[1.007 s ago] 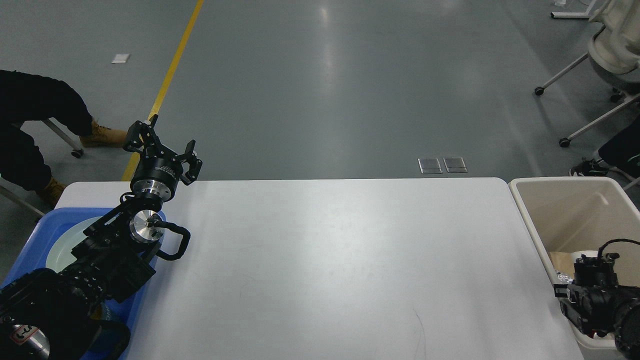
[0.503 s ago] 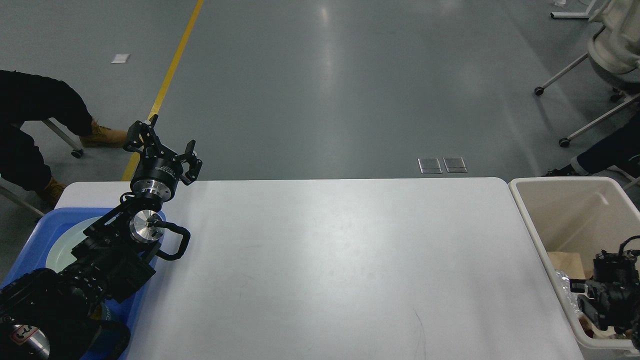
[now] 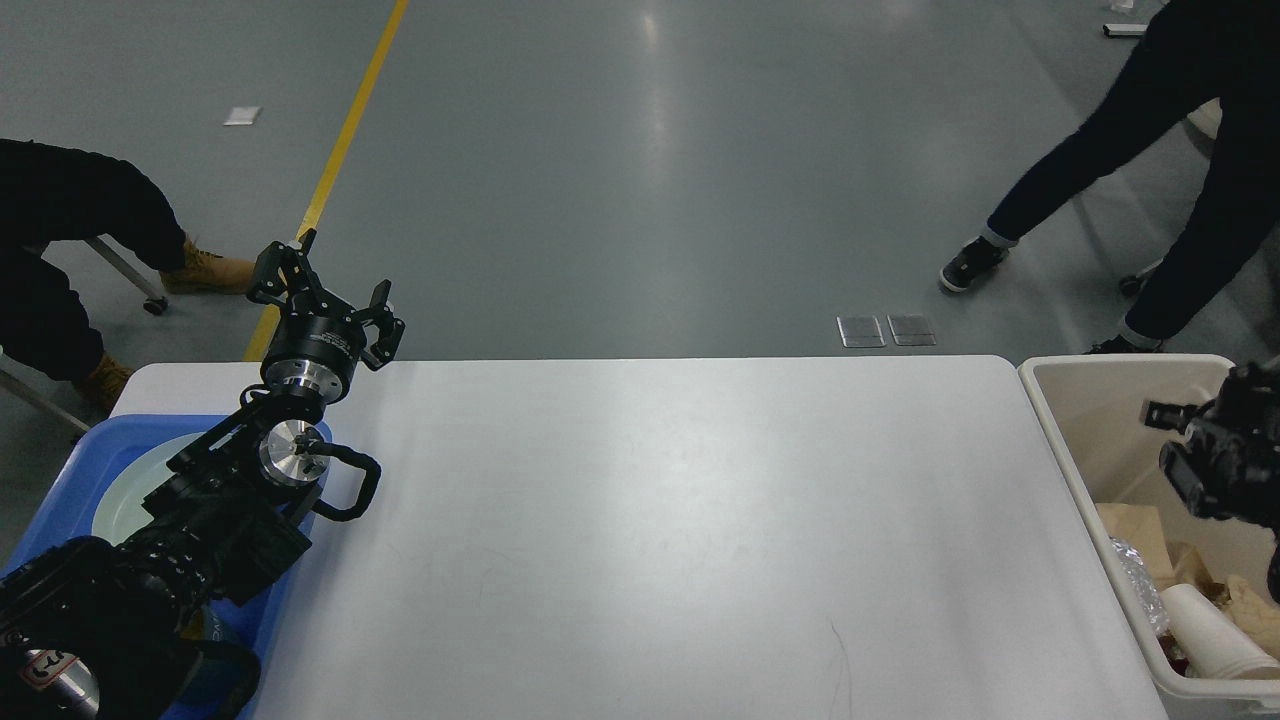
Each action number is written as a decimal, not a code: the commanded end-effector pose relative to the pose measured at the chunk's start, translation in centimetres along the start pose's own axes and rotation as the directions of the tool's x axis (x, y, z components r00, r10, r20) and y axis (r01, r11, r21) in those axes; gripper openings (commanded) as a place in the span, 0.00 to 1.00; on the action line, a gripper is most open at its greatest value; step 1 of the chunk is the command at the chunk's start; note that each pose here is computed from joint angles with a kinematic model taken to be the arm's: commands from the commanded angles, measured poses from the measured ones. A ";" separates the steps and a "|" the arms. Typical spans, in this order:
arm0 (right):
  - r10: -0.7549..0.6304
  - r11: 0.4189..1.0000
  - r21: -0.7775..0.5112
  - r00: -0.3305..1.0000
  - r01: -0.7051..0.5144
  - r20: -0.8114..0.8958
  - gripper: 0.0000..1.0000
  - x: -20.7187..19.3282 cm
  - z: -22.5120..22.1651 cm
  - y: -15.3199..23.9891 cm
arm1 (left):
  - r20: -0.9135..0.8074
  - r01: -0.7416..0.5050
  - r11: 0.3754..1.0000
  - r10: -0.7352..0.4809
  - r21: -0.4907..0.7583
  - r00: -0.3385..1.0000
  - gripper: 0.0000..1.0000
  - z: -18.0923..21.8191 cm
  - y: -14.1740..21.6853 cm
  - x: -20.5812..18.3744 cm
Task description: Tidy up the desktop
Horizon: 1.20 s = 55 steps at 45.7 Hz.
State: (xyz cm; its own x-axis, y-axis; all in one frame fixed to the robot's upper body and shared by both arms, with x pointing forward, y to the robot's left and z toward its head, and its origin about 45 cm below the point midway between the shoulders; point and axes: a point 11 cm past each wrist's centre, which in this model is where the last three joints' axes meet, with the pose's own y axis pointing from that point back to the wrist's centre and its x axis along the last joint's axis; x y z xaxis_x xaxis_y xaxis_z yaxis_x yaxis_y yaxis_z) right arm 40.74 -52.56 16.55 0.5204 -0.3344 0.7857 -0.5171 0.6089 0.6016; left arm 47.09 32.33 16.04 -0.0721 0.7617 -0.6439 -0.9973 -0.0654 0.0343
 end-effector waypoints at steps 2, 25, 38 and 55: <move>-0.074 0.991 0.131 0.919 0.025 0.386 1.00 2.8 -3.0 1.3 | 0.000 0.000 1.000 0.000 0.000 1.000 0.96 0.0 0.0 0.0; -0.406 0.892 0.451 0.453 0.011 0.794 1.00 5.4 -11.1 4.9 | 0.000 0.000 1.000 0.000 0.000 1.000 0.96 0.0 0.0 0.0; -0.546 0.824 0.566 0.303 0.024 0.781 1.00 4.0 -15.5 6.7 | 0.000 0.000 1.000 0.000 0.000 1.000 0.96 0.0 0.0 0.0; -0.783 0.615 0.788 -0.114 0.000 0.611 1.00 0.7 -22.0 10.2 | 0.000 0.000 1.000 0.000 0.000 1.000 0.96 0.0 0.0 0.0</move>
State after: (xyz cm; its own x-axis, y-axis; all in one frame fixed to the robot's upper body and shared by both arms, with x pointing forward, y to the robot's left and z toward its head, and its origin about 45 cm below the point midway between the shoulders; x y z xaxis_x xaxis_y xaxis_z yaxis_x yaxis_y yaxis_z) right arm 50.42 -33.71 20.24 -0.1011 -0.9361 -0.3368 -0.8385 -0.1020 0.5352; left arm 47.09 32.33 16.04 -0.0721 0.7617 -0.6439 -0.9973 -0.0654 0.0342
